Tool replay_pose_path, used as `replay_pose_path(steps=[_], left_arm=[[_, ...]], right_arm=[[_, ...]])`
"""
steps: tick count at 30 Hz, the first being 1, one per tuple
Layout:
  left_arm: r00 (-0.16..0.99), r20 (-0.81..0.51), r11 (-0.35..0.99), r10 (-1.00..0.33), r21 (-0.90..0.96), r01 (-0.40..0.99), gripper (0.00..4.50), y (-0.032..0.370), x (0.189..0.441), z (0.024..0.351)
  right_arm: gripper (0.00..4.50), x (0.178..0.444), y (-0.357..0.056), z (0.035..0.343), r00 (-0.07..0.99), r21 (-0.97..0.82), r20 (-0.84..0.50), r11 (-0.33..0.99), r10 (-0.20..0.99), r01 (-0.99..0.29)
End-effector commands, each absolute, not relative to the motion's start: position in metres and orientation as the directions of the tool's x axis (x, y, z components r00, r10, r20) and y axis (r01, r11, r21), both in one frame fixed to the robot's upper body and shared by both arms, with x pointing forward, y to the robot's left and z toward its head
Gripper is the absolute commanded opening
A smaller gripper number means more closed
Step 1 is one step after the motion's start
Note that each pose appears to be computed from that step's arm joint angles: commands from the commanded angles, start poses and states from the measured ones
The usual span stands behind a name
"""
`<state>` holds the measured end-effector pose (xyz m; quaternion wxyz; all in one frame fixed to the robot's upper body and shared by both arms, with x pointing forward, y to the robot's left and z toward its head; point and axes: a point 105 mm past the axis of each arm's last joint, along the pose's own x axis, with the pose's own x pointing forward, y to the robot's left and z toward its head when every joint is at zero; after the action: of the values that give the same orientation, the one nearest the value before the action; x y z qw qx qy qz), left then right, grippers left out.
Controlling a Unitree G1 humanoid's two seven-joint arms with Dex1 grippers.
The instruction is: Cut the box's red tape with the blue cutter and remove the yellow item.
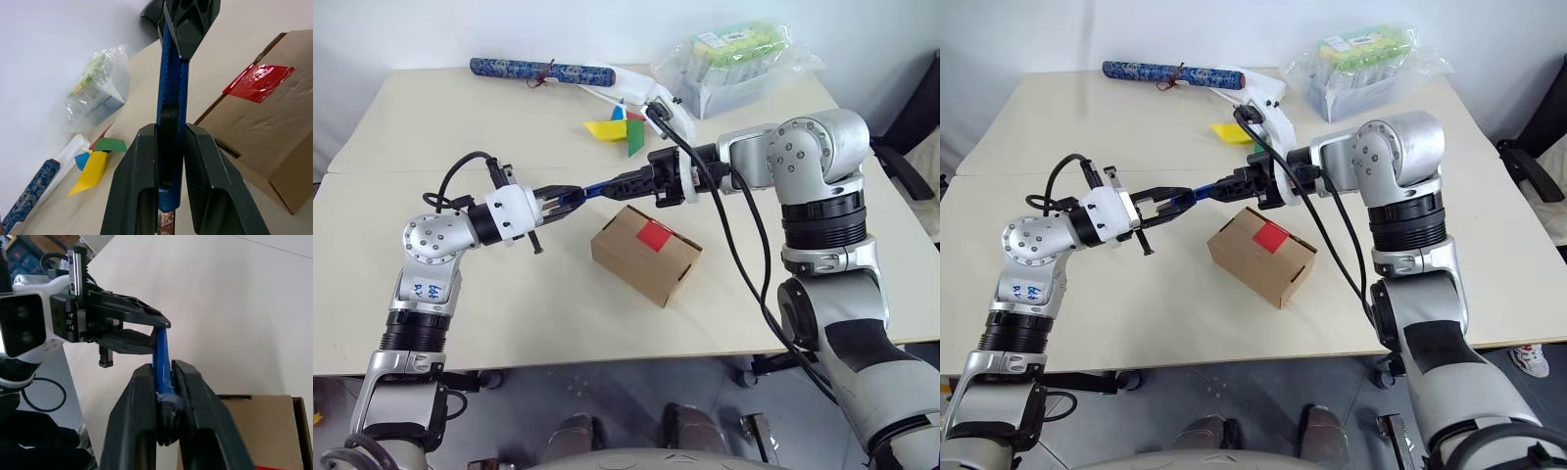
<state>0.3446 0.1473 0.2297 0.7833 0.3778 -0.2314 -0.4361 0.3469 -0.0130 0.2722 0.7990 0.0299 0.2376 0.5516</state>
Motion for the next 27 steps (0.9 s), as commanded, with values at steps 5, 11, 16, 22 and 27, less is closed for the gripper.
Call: replay_pose_path(steps=[5,11,16,22,27], left_arm=[[0.516,0.018,0.379,-0.856,0.700,0.605,1.38,0.152,0.346,0.232],[0.590,0.034,0.464,-0.807,0.654,0.598,3.29,0.170,0.353,0.237],[0.653,0.040,0.534,-0.757,0.613,0.582,4.50,0.202,0.352,0.246],[0.698,0.013,0.598,-0.716,0.528,0.604,4.50,0.223,0.344,0.247],[0.640,0.046,0.602,-0.767,0.395,0.694,4.50,0.212,0.335,0.252]], right_arm=[[0.19,0.346,-0.019,0.295,0.313,0.248,-0.289,0.387,0.905,-0.888],[0.19,0.344,-0.023,0.305,0.333,0.222,-0.270,0.395,0.904,-0.891],[0.19,0.344,-0.030,0.312,0.360,0.192,-0.259,0.413,0.896,-0.890],[0.19,0.348,-0.047,0.319,0.433,0.150,-0.249,0.476,0.866,-0.866],[0.19,0.343,-0.077,0.321,0.488,0.056,-0.263,0.518,0.832,-0.853]])
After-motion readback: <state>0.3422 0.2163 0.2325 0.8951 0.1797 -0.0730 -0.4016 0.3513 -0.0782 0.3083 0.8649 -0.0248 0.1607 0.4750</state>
